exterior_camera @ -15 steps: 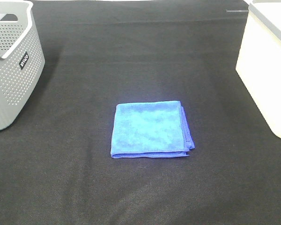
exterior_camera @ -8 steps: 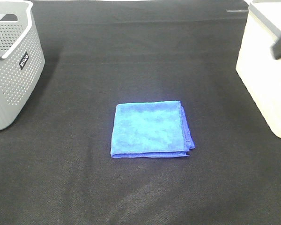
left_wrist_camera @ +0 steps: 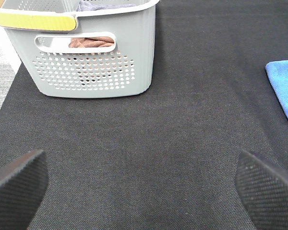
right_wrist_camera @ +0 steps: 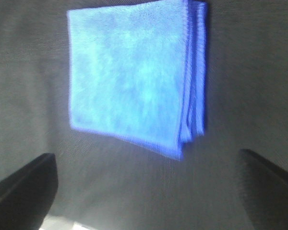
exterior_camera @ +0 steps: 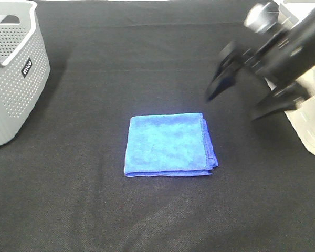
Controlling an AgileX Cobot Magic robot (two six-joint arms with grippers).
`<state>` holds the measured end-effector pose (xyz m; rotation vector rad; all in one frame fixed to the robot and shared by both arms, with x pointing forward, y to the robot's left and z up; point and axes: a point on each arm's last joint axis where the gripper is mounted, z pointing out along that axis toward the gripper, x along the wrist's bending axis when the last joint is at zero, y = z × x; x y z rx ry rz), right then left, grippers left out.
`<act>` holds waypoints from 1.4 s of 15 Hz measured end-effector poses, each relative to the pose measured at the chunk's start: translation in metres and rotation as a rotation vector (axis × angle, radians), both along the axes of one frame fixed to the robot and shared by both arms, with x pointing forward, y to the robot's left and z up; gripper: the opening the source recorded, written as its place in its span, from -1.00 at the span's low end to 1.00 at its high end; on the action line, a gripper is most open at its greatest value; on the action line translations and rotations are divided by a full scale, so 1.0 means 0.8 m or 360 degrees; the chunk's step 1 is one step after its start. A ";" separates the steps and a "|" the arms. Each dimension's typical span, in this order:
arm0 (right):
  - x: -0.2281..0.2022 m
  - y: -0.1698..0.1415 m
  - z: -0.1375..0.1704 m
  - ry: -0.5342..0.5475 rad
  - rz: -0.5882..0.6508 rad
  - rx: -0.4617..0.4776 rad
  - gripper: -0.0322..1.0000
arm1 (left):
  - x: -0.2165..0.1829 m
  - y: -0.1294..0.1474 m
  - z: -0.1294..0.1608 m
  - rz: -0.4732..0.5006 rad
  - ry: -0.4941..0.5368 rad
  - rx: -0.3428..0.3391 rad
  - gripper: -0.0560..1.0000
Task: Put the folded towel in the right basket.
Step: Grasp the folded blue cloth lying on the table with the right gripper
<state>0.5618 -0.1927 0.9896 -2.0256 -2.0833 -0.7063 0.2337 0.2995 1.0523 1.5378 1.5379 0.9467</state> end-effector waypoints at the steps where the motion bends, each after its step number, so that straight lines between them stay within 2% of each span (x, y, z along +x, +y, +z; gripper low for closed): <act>1: 0.009 0.005 -0.023 0.0031 -0.0008 -0.0012 0.94 | 0.000 0.000 0.000 0.0000 0.0000 0.0000 0.98; 3: 0.025 0.006 -0.074 0.0097 -0.0038 -0.0059 0.94 | 0.000 0.000 0.000 0.0000 0.0000 0.0000 0.98; 7: 0.034 0.006 -0.124 0.0183 -0.0103 -0.0082 0.94 | 0.000 0.000 0.000 0.0000 0.0000 0.0000 0.98; 11: 0.048 0.008 -0.133 0.0127 -0.0121 -0.0088 0.93 | 0.000 0.000 0.000 0.0000 0.0000 0.0000 0.98; 17: 0.056 0.017 -0.148 0.0201 -0.0145 -0.0023 0.89 | 0.000 0.000 0.000 0.0000 0.0000 0.0000 0.98; 20: 0.051 0.071 -0.160 0.0167 -0.0079 0.0093 0.78 | 0.000 0.000 0.000 0.0000 0.0000 0.0000 0.98; 21: 0.047 0.099 -0.164 0.0166 -0.0013 0.0122 0.65 | 0.000 0.000 0.000 0.0000 0.0000 0.0000 0.98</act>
